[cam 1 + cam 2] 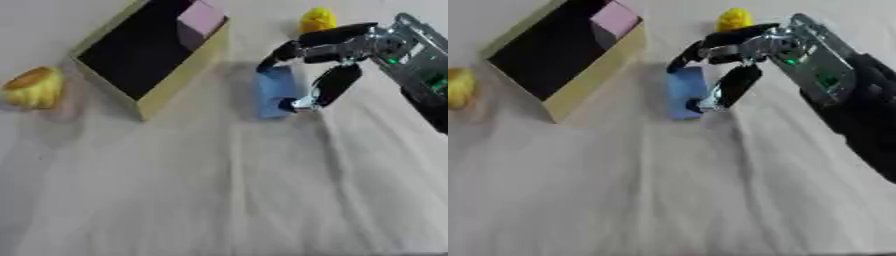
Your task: Pick up objects on the table and place them in the box.
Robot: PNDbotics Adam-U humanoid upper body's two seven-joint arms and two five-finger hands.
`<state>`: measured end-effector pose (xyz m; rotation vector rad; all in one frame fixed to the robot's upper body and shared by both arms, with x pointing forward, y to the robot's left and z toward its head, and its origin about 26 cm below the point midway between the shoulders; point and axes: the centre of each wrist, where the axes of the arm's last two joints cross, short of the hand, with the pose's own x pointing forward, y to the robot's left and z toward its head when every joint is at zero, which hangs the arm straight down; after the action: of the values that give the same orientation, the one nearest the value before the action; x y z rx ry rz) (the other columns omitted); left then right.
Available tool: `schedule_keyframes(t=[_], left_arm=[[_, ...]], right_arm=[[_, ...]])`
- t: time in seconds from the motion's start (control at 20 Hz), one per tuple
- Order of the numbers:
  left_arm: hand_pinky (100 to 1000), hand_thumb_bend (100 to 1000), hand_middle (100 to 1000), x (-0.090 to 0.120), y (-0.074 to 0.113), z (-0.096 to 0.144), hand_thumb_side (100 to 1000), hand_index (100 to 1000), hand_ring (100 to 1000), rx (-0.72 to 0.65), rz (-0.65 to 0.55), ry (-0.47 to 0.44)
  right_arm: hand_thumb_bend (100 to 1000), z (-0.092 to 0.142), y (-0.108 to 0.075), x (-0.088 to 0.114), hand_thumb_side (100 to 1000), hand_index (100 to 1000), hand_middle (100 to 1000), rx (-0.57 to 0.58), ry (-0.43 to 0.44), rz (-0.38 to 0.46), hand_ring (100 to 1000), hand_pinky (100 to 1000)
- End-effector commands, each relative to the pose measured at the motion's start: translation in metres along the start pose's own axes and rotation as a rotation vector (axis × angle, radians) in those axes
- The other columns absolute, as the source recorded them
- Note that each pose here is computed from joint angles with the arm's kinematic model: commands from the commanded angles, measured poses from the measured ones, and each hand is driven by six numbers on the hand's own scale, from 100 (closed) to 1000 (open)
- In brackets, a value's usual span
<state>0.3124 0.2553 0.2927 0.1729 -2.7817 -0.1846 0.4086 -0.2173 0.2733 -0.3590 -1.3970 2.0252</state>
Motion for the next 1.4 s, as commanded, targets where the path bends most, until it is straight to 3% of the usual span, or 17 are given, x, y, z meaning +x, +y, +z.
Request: schedule_keyframes(t=[0.05,0.45,0.85,1.4], left_arm=[[643,124,646,0.007,0.000,-0.007,599,794,665,-0.013,0.003,-0.034],[643,120,646,0.006,0.000,-0.006,600,794,666,-0.021,0.001,-0.029],[643,116,647,0.006,-0.001,-0.005,605,794,666,-0.026,0.004,-0.025],[643,114,648,0.006,-0.002,-0.005,611,793,666,-0.033,0.013,-0.022]], right_arm=[[214,0.013,-0.004,-0.003,523,946,819,0.000,0.031,0.002,1000,976],[213,0.025,-0.012,0.008,499,949,832,-0.055,0.003,0.018,1000,976],[248,0.029,-0.014,0.011,495,958,850,-0.148,0.045,0.066,1000,967],[240,0.023,-0.009,0.009,617,969,856,-0.150,0.131,0.101,1000,963]])
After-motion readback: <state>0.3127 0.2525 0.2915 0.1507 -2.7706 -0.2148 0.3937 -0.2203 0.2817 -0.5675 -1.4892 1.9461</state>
